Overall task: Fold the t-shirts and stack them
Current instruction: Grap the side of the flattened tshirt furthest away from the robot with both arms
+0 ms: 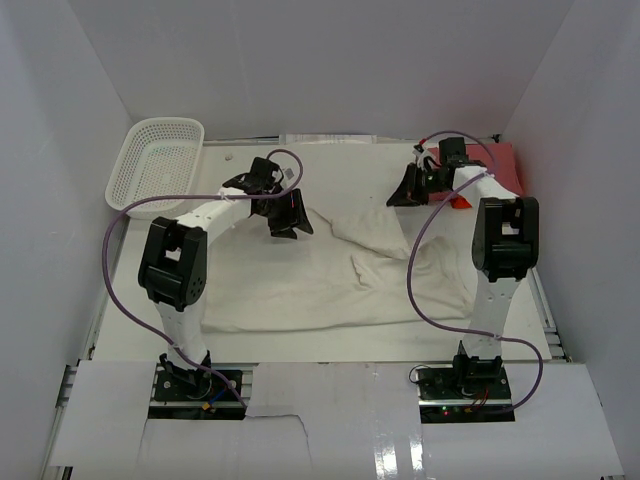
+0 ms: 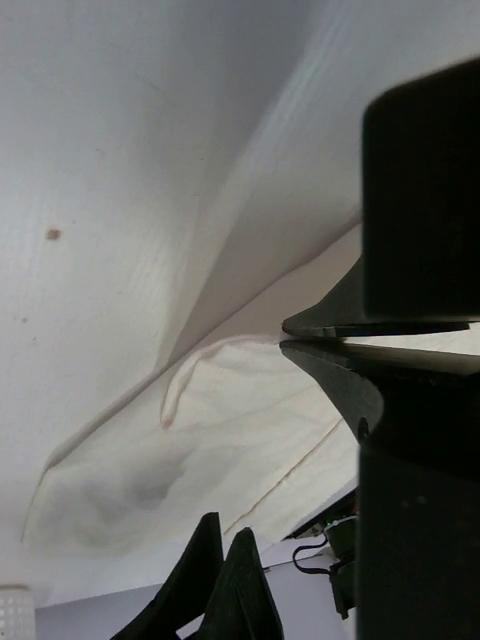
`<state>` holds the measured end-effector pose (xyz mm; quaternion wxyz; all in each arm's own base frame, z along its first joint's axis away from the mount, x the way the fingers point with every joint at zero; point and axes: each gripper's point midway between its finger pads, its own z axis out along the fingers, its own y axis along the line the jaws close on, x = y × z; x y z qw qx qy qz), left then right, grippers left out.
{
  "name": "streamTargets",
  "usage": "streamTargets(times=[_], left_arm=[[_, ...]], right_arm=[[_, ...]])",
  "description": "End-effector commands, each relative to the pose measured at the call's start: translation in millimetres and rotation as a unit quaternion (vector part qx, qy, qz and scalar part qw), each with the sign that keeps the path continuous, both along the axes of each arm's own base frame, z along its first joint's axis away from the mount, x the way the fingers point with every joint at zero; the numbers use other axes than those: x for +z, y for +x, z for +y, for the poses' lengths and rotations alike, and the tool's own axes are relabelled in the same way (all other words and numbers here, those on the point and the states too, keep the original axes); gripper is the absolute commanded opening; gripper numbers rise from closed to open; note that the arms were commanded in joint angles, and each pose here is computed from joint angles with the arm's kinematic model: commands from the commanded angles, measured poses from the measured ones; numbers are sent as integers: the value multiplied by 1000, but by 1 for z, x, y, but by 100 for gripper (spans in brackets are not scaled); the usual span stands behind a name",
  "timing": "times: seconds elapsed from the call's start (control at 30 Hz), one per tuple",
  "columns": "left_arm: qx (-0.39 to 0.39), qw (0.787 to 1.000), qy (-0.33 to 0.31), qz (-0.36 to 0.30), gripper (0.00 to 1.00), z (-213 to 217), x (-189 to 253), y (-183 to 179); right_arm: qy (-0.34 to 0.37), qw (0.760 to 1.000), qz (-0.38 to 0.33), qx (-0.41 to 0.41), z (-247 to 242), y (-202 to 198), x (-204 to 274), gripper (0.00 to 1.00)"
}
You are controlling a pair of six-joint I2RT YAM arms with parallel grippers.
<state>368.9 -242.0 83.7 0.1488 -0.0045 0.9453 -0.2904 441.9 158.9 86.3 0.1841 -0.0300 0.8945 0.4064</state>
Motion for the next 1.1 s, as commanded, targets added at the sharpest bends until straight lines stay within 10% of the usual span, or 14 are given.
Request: streamTargets(times=[0.0, 0.47, 1.07], left_arm=[[12, 999, -44, -7, 63, 10, 22, 22], [226, 974, -1, -8, 63, 192, 25, 83], [290, 948, 112, 73, 63, 258, -40, 57]], right_arm=[[4, 997, -81, 1, 3, 43, 50, 8], [7, 992, -127, 10, 3, 111, 59, 8], [2, 990, -143, 12, -4, 112, 63, 8]])
